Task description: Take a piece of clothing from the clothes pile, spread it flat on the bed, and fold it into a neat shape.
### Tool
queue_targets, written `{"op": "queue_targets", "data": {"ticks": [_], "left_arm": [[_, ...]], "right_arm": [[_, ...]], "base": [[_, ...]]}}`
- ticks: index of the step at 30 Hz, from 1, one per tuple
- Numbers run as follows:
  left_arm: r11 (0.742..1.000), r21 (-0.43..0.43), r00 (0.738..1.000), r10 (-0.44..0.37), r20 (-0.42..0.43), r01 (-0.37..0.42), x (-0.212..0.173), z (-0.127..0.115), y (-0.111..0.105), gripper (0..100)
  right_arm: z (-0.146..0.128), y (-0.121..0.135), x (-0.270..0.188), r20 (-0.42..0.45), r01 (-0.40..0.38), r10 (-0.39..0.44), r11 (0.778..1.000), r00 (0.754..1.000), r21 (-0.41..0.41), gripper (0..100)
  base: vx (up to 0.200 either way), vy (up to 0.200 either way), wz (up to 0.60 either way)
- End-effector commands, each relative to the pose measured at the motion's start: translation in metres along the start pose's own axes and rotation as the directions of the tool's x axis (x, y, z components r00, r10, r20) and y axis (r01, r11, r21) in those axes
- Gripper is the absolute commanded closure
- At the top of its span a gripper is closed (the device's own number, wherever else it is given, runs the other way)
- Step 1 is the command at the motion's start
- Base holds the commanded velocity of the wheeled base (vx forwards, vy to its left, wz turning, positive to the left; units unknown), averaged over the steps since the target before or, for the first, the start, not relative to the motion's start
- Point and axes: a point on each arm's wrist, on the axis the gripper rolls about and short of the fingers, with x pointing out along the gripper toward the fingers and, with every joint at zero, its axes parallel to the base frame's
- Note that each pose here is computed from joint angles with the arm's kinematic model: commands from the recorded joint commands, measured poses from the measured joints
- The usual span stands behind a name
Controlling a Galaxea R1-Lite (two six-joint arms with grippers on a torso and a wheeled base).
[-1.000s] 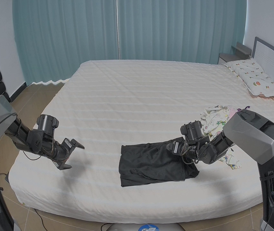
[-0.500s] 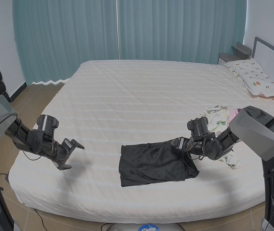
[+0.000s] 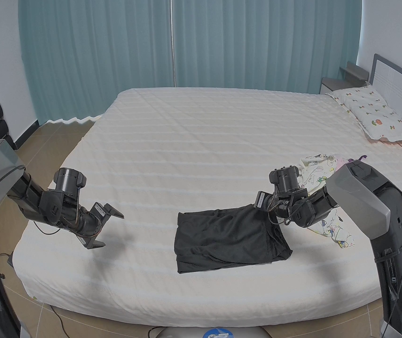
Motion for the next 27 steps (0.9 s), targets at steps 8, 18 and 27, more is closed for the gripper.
{"op": "queue_targets", "data": {"ticks": [8,18,27], "left_arm": [[1.000,-0.002,1.000,0.001,0.000,-0.001,0.000,0.000,0.001,0],[1.000,0.000,1.000,0.001,-0.001,-0.001,0.000,0.000,0.000,0],[1.000,0.002,1.000,0.001,0.000,-0.001,0.000,0.000,0.001,0]], "right_arm": [[0.010,-0.025,0.017,0.023,0.013,-0.015,0.994,1.000,0.106,100],[0.020,-0.032,0.009,0.044,-0.010,0.005,0.991,0.999,0.133,0],[0.009,-0.036,-0.074,-0.094,-0.090,0.102,0.987,0.990,0.130,0]], "base": [[0.000,0.000,0.00],[0.000,0.000,0.00],[0.000,0.000,0.00]]}}
